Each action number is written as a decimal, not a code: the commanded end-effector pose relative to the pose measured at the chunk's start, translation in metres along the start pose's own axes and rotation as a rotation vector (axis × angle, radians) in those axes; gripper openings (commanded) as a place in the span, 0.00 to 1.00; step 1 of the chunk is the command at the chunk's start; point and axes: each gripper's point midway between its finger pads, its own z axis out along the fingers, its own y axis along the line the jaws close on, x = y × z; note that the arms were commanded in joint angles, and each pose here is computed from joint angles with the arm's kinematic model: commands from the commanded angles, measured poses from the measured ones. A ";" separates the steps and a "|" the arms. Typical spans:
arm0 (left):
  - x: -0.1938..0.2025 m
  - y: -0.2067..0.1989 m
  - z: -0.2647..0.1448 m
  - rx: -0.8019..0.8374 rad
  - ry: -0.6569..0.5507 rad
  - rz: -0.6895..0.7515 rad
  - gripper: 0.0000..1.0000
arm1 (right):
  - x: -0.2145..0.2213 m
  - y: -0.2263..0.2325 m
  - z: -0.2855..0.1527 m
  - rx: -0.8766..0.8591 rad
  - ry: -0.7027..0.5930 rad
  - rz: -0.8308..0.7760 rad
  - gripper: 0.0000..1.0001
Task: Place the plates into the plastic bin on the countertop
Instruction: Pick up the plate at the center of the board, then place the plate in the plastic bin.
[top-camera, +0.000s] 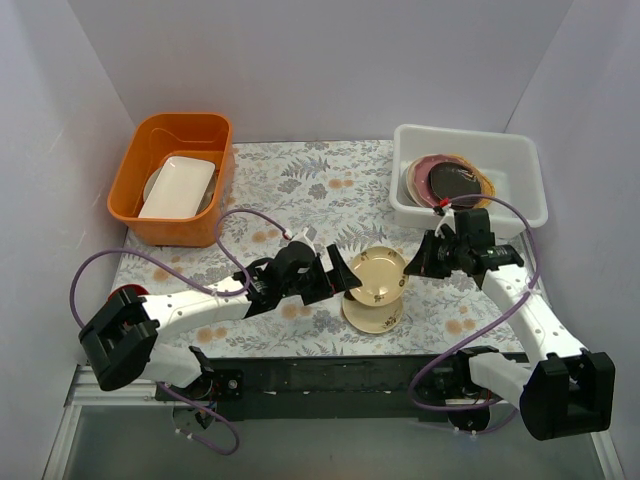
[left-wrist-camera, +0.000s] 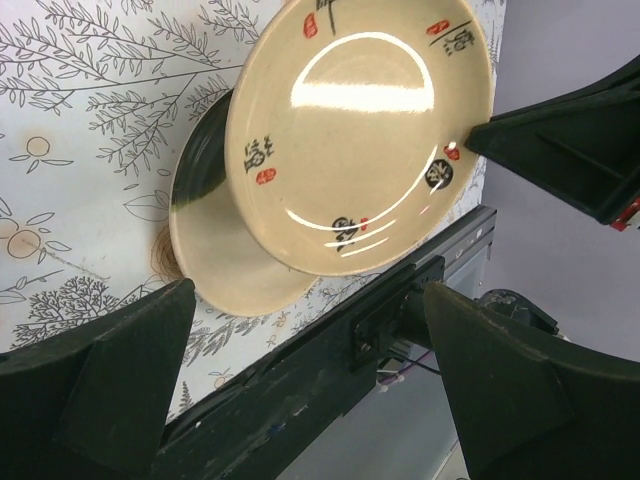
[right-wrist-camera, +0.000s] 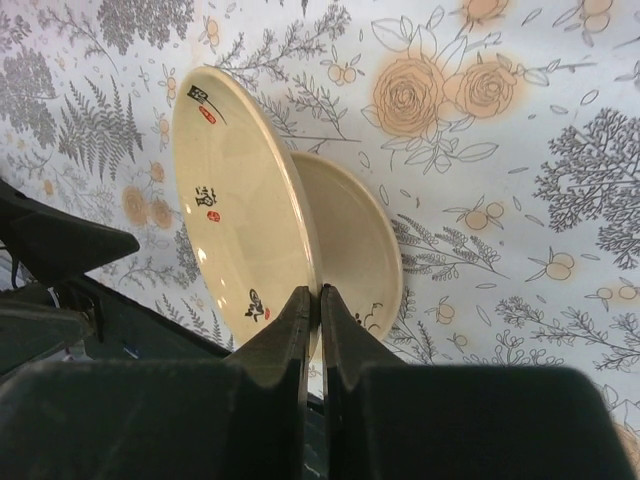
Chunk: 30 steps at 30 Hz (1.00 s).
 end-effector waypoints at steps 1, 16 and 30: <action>-0.006 -0.001 -0.007 0.016 -0.035 0.002 0.98 | -0.036 0.015 -0.010 0.000 -0.074 -0.036 0.01; -0.004 -0.019 -0.009 0.095 -0.012 0.049 0.98 | -0.124 0.031 -0.032 -0.039 -0.205 -0.037 0.01; 0.003 -0.011 -0.004 0.078 0.019 0.048 0.98 | -0.175 -0.001 -0.061 -0.097 -0.326 0.093 0.01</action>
